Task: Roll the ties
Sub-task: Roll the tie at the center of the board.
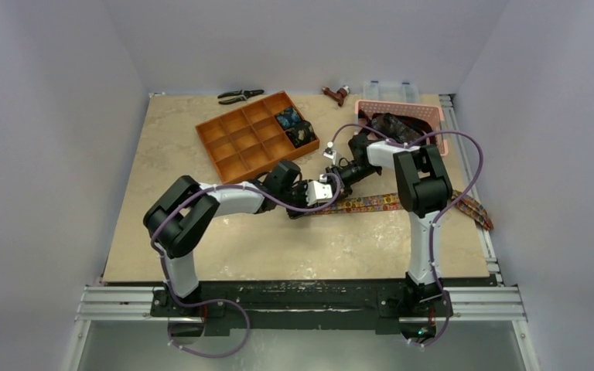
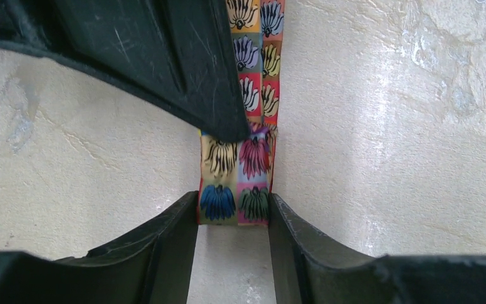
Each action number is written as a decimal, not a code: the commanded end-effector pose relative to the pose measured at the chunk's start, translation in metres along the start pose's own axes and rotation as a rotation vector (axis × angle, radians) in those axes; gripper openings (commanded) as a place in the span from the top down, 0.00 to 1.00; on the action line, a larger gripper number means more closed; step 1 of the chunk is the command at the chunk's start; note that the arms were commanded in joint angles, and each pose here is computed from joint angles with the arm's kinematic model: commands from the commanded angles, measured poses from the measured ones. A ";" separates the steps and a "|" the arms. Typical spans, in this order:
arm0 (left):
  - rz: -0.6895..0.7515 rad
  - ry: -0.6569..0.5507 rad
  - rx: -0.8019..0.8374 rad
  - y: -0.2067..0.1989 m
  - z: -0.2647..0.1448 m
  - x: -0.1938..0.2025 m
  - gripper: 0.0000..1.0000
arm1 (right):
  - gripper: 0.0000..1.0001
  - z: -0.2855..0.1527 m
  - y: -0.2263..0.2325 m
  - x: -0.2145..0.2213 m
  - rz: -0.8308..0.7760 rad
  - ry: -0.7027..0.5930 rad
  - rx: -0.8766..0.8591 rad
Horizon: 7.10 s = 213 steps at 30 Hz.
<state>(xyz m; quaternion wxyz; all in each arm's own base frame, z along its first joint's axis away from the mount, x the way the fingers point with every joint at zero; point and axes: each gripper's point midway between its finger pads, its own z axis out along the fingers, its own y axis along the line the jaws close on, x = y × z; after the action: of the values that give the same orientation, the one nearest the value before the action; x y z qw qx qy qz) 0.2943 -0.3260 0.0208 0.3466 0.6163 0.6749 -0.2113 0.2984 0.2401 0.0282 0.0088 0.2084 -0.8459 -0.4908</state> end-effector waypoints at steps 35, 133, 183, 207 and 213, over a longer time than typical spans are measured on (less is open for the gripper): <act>-0.241 -0.275 0.137 -0.004 0.003 -0.029 0.65 | 1.00 -0.005 -0.062 0.009 -0.032 0.015 0.294; -0.279 -0.260 0.107 -0.018 0.041 -0.028 0.43 | 1.00 -0.011 -0.049 0.006 -0.086 -0.021 0.236; -0.286 -0.183 0.043 -0.016 0.008 0.002 0.43 | 1.00 -0.011 -0.037 0.020 0.049 0.060 0.202; -0.186 -0.135 0.025 -0.025 0.033 0.009 0.78 | 0.88 -0.008 -0.053 0.022 0.077 0.070 0.254; -0.156 -0.014 0.027 -0.029 0.023 0.031 0.78 | 0.67 -0.029 -0.009 0.009 0.022 0.007 0.169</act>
<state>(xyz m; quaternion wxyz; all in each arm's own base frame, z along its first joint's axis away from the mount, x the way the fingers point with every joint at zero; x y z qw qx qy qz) 0.2864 -0.3648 0.0198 0.4122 0.5439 0.6629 -0.3080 0.2883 0.2196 0.0228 0.0506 0.1617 -0.8823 -0.4391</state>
